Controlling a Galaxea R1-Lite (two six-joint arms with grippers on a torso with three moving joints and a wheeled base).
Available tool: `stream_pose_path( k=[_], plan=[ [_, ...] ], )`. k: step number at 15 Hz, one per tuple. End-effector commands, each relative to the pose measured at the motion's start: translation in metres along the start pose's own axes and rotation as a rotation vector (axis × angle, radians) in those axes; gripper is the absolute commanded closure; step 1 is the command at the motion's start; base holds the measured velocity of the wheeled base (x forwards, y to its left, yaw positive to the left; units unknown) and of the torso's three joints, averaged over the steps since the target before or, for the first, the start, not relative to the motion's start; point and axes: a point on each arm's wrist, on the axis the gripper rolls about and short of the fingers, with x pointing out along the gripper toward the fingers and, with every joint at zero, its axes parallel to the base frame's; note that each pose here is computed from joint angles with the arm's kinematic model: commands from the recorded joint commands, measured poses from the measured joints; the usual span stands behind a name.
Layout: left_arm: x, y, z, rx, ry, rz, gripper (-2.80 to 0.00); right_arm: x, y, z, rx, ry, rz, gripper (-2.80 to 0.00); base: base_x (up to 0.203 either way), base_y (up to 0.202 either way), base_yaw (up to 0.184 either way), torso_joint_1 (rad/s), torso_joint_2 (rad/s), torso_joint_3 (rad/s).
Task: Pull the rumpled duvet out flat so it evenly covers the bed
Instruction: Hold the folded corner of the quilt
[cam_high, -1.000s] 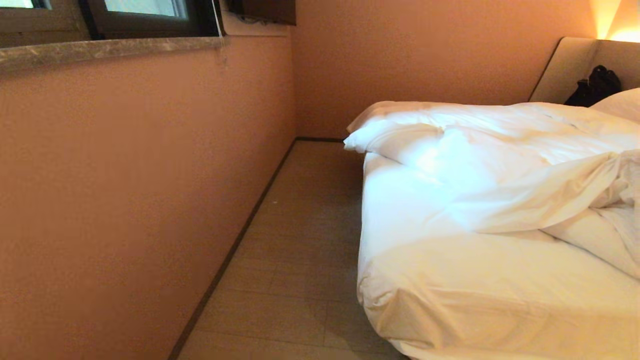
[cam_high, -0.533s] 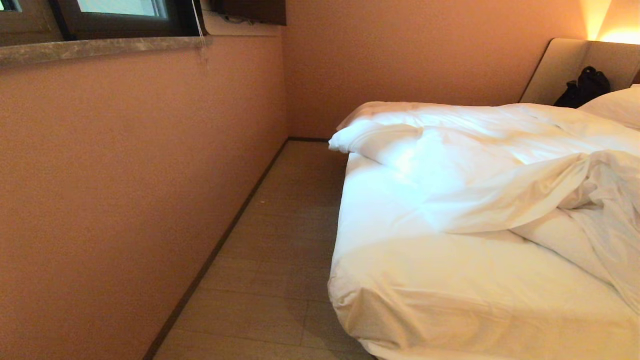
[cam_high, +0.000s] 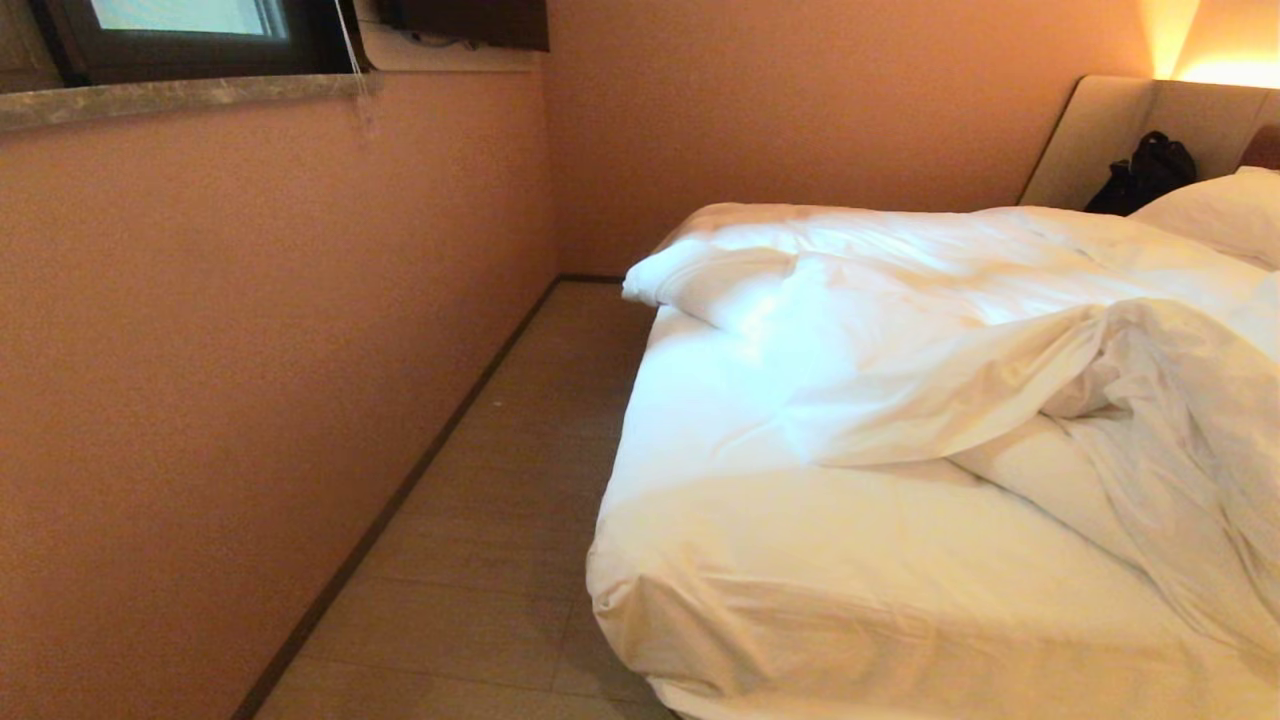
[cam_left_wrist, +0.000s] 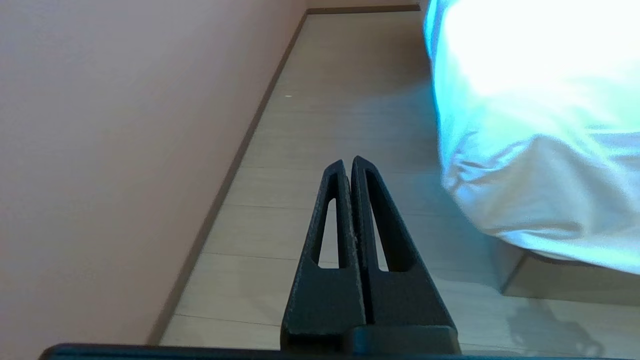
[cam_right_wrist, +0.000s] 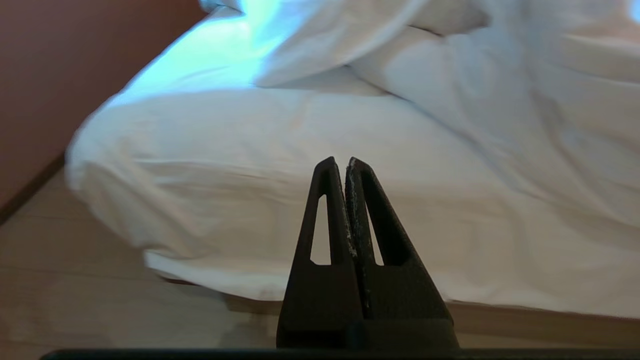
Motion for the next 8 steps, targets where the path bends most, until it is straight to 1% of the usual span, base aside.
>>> stream_pose_path(
  k=[1, 8],
  plan=[
    [0.0001, 0.0000, -0.0002, 0.001, 0.003, 0.000, 0.00, 0.0000, 0.0000, 0.0000, 0.000, -0.001, 0.000, 0.00, 0.000, -0.192, -0.002, -0.002, 0.00, 0.002],
    [0.0000, 0.0000, 0.0003, 0.001, -0.001, -0.001, 0.00, 0.0000, 0.0000, 0.0000, 0.000, -0.001, 0.000, 0.00, 0.000, -0.193, 0.000, 0.004, 0.00, 0.001]
  ],
)
